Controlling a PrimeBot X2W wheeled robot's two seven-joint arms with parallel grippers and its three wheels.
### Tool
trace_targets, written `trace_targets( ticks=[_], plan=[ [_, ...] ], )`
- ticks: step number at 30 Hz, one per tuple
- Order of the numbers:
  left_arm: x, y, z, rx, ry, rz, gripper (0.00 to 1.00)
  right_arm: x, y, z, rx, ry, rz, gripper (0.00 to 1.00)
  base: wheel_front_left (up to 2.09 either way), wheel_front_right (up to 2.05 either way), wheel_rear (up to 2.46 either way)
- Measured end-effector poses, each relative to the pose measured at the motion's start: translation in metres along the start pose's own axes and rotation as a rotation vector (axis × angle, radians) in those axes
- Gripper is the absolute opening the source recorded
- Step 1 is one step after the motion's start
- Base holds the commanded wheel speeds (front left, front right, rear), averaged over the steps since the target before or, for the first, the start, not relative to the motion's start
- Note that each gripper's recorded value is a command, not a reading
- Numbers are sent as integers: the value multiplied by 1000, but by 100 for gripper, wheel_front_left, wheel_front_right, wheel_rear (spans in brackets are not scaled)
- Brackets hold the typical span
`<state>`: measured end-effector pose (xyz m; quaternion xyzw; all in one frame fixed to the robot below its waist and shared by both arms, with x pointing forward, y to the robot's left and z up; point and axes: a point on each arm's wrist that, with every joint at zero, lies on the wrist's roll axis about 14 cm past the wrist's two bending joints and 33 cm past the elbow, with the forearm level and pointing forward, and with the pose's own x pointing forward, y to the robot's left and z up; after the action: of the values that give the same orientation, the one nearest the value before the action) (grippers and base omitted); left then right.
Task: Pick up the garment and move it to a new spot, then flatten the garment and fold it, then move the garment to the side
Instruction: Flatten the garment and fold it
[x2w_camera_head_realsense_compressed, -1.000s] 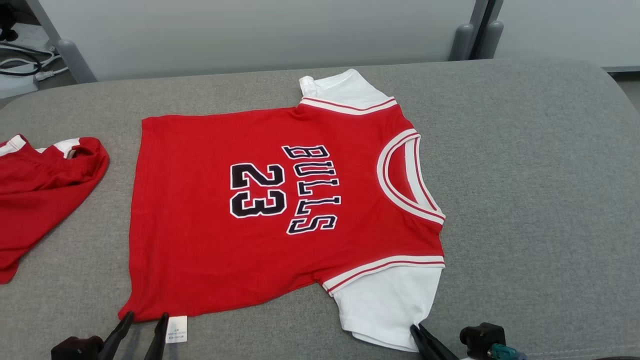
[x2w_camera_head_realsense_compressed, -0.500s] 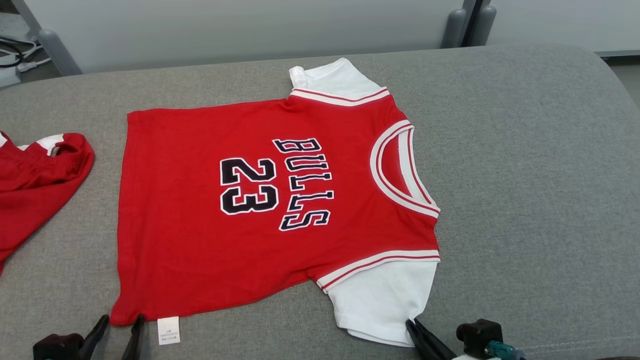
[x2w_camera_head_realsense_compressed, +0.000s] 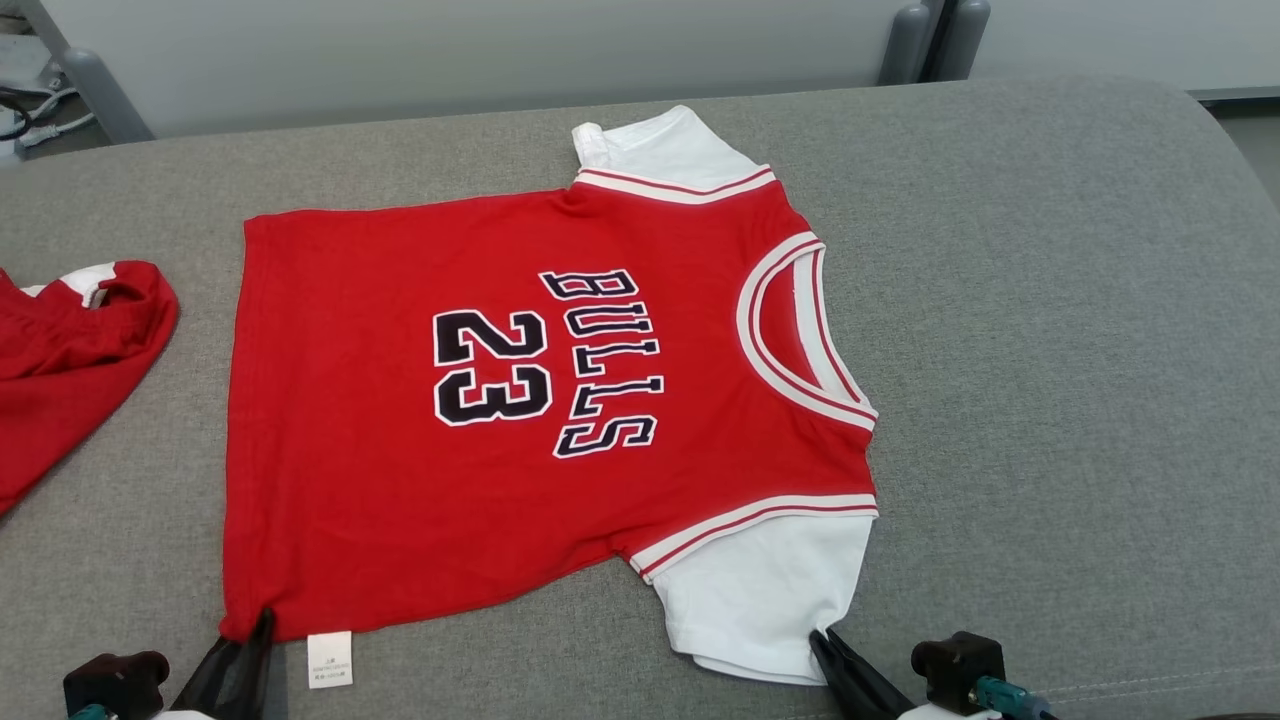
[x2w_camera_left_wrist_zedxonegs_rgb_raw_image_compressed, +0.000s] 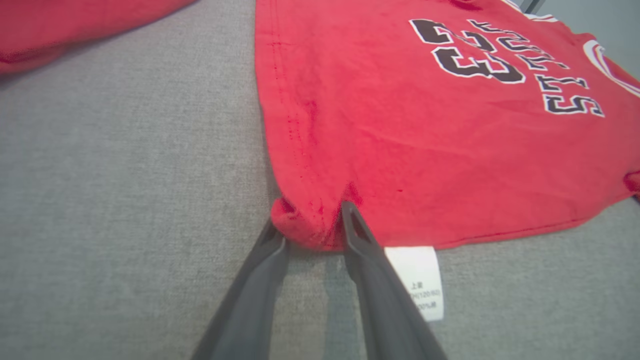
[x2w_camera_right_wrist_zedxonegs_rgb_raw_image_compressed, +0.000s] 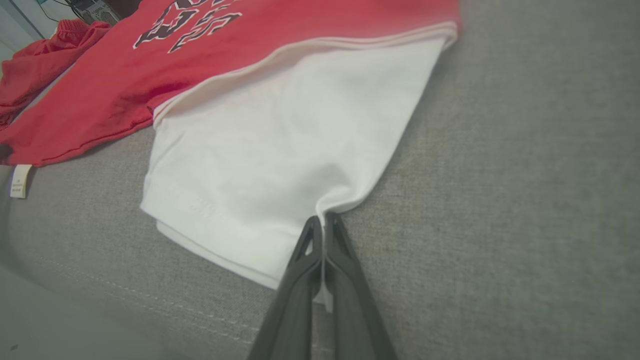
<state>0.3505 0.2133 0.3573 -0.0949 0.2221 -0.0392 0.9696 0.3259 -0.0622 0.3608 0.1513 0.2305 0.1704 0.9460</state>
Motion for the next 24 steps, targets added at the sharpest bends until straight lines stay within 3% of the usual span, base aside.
trace_targets(
  ticks=[1,2,12,24],
  plan=[
    [0,-1,1,0,-2,-4,25,0,0,0,0,0,0,0,0,0,0],
    [0,-2,1,-4,-1,-7,0,0,0,0,0,-1,0,0,0,0,0],
    [1,0,10,14,-22,-21,0,-1,-1,3,-6,-11,-2,0,0,0,0],
    [-11,5,7,27,-10,-14,0,-4,14,-3,-86,108,53,0,0,0,0]
  ],
)
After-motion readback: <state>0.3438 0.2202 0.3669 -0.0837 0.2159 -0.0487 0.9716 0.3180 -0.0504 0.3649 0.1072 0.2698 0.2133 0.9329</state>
